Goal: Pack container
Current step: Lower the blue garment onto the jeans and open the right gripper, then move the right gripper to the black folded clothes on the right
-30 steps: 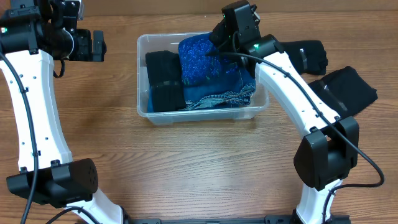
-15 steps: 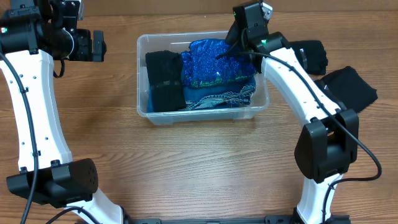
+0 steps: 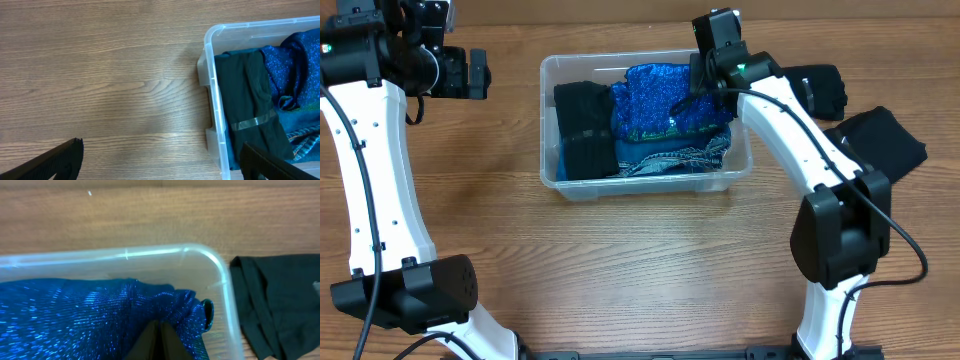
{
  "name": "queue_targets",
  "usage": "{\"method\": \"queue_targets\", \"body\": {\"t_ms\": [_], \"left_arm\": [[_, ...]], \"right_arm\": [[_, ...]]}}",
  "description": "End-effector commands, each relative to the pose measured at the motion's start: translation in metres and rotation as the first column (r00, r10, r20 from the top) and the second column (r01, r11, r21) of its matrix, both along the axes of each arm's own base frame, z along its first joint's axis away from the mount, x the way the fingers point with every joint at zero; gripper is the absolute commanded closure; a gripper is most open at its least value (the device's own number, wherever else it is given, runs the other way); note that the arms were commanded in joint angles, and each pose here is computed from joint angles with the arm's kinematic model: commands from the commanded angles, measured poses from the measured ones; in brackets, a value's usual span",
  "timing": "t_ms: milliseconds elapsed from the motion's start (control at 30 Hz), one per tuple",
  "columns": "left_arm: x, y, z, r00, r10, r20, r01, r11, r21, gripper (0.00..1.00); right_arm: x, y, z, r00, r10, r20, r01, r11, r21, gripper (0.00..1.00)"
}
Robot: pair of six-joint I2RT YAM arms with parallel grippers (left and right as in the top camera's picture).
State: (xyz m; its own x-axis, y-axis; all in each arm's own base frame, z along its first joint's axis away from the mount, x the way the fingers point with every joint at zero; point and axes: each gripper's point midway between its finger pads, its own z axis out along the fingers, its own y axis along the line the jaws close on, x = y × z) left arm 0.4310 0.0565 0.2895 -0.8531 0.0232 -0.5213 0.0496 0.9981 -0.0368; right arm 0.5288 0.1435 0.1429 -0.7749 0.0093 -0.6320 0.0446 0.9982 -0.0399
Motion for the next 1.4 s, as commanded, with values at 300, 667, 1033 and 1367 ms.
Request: {"method": "queue_targets", "body": {"t_ms": [300,667,1033,1367], "left_arm": [[0.003,0.0,-0.001,1.0,0.009,0.001,-0.009,1.0,-0.007,0.0],[0.003,0.0,-0.001,1.0,0.009,0.002,-0.009,1.0,-0.007,0.0],[0.003,0.0,-0.001,1.0,0.009,0.002,-0.009,1.0,-0.007,0.0],[0.003,-0.001,-0.001,1.0,0.009,0.001,-0.009,1.0,-0.007,0.0]], "right_arm": [[0.007,0.0,-0.047,0.997,0.003,-0.072,-0.006,0.999,-0.047,0.92],[0.005,-0.006,0.107,0.997,-0.017,0.074,0.016,1.0,0.002,0.27],[-0.057,-0.169,0.129,0.926,-0.287,-0.244,0.361,0.863,0.354,0.0],[-0.151,-0.352,0.109,0.643,-0.626,-0.442,0.766,0.528,0.366,0.0]]}}
